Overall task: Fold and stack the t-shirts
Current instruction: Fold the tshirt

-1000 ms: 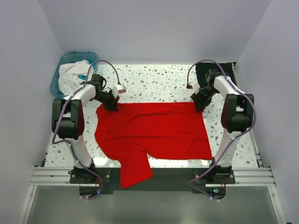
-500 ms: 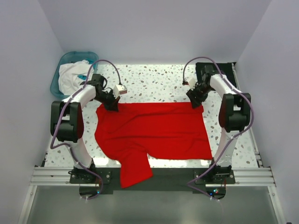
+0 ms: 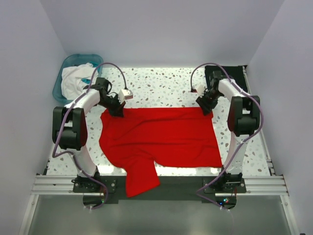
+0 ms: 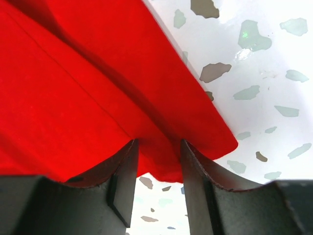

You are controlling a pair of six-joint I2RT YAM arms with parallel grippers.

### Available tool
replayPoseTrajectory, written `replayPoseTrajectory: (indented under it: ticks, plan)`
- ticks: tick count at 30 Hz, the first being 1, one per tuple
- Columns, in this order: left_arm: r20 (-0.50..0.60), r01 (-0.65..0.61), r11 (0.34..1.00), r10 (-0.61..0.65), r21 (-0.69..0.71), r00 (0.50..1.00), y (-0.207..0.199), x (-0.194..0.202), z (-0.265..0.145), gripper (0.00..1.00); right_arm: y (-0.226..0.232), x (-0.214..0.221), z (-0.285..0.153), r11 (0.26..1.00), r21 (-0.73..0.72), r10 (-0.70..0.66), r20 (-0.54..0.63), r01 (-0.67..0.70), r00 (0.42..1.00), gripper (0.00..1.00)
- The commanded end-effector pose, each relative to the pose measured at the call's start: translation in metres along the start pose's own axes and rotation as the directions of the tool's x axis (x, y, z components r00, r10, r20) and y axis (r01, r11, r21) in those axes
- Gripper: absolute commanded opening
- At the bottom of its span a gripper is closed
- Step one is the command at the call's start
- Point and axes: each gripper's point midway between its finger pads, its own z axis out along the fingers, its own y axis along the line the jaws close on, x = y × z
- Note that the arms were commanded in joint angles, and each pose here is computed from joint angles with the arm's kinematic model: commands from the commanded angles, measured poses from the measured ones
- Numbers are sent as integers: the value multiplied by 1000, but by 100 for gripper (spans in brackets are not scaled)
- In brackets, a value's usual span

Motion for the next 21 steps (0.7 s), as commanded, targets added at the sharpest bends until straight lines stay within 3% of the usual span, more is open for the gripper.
replayPoseTrajectory:
  ticks: [1, 7, 12, 16, 18, 21]
  plan:
    - [32, -46, 999, 46, -2, 998, -12, -12, -15, 0, 4, -3, -18, 999, 9, -47, 22, 47, 999, 40]
    - [38, -67, 997, 66, 24, 997, -26, -15, -26, 0, 16, 11, -23, 996, -11, -89, -15, 88, 996, 21]
    - [40, -129, 986, 125, 109, 991, -62, -18, -32, 0, 23, 21, -25, 994, -18, -109, -36, 108, 993, 4]
    - [35, -153, 980, 149, 125, 988, -82, -17, -32, 0, 23, 23, -24, 993, -11, -120, -42, 120, 992, 0]
    - [26, -113, 991, 111, 72, 993, -71, -17, -29, 0, 24, 24, -24, 993, -12, -121, -40, 121, 992, 0]
    - [17, -49, 997, 50, -52, 999, -39, -25, -28, 20, 28, 28, -22, 992, -21, -122, -46, 121, 991, 0]
